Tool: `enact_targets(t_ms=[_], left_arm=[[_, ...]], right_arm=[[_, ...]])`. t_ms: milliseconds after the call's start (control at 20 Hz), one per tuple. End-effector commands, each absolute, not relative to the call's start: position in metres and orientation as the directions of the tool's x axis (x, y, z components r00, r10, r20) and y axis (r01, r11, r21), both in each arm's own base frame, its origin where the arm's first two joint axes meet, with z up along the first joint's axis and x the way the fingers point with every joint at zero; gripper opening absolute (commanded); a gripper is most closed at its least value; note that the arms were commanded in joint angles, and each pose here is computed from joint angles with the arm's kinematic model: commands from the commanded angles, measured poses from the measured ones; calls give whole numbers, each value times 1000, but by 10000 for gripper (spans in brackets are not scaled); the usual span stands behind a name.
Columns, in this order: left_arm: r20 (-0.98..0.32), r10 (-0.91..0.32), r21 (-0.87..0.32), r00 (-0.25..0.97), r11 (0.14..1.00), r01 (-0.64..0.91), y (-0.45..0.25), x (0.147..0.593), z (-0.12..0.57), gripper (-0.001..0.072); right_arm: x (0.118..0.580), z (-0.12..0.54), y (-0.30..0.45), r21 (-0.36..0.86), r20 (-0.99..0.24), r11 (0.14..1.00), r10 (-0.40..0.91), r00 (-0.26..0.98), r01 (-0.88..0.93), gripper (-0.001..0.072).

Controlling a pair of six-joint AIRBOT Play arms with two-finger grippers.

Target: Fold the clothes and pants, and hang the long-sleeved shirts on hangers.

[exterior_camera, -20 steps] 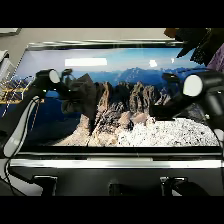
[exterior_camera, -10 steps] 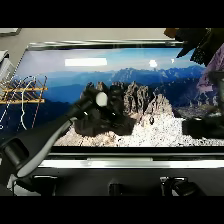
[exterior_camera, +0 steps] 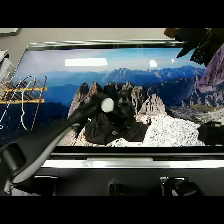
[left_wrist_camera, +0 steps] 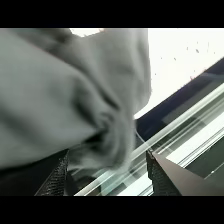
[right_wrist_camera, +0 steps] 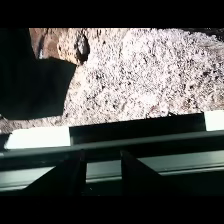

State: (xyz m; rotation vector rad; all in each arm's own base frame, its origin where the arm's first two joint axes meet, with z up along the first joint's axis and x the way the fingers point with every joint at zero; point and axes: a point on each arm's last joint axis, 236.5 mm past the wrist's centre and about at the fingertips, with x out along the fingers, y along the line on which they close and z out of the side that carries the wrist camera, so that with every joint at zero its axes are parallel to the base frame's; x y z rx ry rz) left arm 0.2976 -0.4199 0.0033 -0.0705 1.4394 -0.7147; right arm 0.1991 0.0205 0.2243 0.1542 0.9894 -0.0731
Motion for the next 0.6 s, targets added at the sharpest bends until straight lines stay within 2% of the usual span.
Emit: enact_targets(t_ms=[0, 150, 300, 350, 450, 550], left_arm=[[-893, -449, -407, 40, 842, 353, -350, 331, 50, 550], [-889, -420, -365, 181, 890, 274, -277, 364, 101, 549], [-865, -411, -370, 288, 910, 188, -221, 381, 139, 548], [-860, -404, -371, 312, 914, 162, -206, 384, 147, 547], [-858, -387, -370, 337, 922, 117, -181, 387, 156, 538], [-862, -373, -368, 344, 926, 83, -166, 390, 157, 538]], right_arm=[[239, 240, 39, 352, -758, 881, 70, 649, 317, 250], [292, 233, 85, 517, -726, 793, 207, 656, 323, 248], [331, 214, 121, 635, -720, 717, 414, 557, 287, 254], [341, 212, 121, 680, -694, 688, 490, 528, 256, 282], [358, 205, 98, 709, -661, 683, 557, 503, 176, 343], [353, 169, 64, 631, -738, 758, 519, 430, 168, 386]])
